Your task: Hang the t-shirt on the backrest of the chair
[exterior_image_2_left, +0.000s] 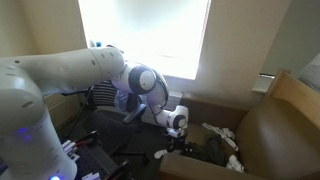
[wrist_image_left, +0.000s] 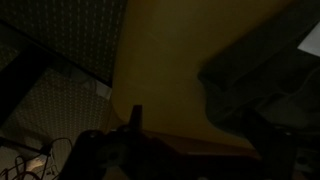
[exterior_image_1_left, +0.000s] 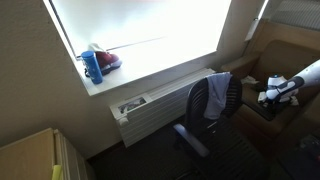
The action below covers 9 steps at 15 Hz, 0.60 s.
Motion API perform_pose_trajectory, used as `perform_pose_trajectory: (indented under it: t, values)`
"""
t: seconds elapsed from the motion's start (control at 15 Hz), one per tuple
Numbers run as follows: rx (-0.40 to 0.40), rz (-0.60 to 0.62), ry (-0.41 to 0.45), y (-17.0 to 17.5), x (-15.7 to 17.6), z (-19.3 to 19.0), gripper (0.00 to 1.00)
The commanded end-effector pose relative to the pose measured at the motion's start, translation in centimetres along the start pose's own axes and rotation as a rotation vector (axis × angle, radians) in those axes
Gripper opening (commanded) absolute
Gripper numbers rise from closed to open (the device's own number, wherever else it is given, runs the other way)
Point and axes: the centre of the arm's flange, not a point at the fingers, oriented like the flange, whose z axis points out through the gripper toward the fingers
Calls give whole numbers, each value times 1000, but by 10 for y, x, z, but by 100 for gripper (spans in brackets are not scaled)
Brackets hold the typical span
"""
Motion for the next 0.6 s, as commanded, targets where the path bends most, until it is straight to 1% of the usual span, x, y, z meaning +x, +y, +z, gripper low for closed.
perform_pose_trajectory:
  t: [0.0, 0.07, 0.13, 0.27, 0.4, 0.53]
  values:
    - [42, 20, -20, -11, -32, 33, 100]
    - [60, 35, -25, -10, -36, 35, 100]
    - [74, 76, -34, -8, -42, 37, 100]
    - [92, 90, -41, -5, -49, 37, 100]
    - [102, 110, -36, -6, -53, 39, 100]
    - [95, 129, -27, -10, -53, 42, 100]
